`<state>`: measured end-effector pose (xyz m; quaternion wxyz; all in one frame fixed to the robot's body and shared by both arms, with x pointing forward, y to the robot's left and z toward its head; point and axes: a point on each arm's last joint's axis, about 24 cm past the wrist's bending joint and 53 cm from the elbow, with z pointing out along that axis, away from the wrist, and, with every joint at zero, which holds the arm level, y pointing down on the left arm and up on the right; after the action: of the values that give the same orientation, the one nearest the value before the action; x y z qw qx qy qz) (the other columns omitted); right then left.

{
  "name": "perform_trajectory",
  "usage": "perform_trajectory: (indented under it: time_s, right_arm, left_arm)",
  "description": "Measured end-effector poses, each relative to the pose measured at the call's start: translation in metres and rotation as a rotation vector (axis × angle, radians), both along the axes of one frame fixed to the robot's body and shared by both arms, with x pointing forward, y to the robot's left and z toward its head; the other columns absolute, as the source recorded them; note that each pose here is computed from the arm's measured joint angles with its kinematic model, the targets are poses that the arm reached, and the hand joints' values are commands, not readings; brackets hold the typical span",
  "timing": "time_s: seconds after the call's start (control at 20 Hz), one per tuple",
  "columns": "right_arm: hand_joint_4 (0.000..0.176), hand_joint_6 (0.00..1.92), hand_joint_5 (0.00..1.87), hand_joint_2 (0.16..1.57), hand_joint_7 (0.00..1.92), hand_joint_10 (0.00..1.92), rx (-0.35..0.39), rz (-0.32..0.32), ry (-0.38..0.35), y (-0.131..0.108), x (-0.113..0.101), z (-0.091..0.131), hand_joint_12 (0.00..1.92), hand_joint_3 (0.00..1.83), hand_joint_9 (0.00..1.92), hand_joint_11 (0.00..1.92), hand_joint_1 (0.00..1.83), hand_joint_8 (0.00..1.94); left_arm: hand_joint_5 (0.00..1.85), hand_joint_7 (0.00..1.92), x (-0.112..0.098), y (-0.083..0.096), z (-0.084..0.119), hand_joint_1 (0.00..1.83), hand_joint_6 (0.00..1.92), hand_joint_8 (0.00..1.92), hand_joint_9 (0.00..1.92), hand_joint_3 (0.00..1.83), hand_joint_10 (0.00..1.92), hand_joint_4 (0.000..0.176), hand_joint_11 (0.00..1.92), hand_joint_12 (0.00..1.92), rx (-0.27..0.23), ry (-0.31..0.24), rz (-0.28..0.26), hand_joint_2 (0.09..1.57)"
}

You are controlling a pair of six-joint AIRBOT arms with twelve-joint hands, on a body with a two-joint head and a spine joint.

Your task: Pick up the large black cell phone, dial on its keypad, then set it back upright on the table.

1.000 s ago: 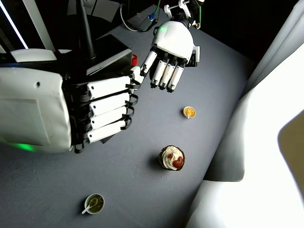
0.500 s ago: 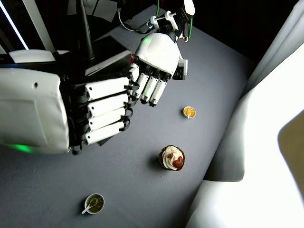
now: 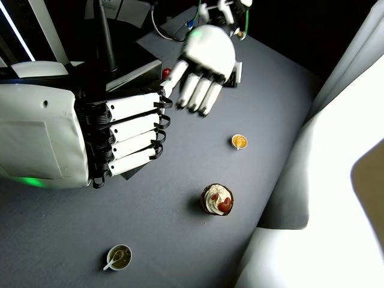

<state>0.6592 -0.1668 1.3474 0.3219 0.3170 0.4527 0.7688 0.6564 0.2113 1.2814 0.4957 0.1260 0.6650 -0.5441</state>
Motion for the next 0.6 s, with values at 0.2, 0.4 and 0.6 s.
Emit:
perform_trajectory:
  time_s: [0.2, 0.4, 0.6]
  right_arm:
    - [0.0, 0.89, 0.94, 1.15, 0.86, 1.37, -0.004, -0.001, 0.014, -0.001, 0.001, -0.018, 1.37, 0.0, 0.86, 0.82, 1.37, 1.18]
    - [0.0, 0.86, 0.91, 1.15, 0.89, 1.41, -0.002, -0.023, 0.027, -0.01, 0.005, -0.031, 1.43, 0.0, 0.86, 0.83, 1.37, 1.16]
    - [0.0, 0.82, 0.94, 1.15, 0.87, 1.41, -0.005, -0.051, 0.034, -0.021, 0.01, -0.042, 1.41, 0.0, 0.85, 0.83, 1.37, 1.2]
  left_arm:
    - [0.0, 0.61, -0.025, -0.001, 0.021, 1.32, 0.0, 1.67, 0.73, 0.37, 1.92, 0.123, 0.6, 1.92, -0.166, 0.129, -0.085, 1.15]
    - [0.0, 0.59, -0.036, -0.003, 0.024, 1.28, 0.0, 1.71, 0.79, 0.3, 1.92, 0.12, 0.58, 1.92, -0.264, 0.301, -0.14, 1.19]
    - [0.05, 0.67, -0.047, -0.013, 0.023, 1.3, 0.0, 1.57, 0.83, 0.14, 1.92, 0.105, 0.65, 1.92, -0.283, 0.353, -0.197, 1.21]
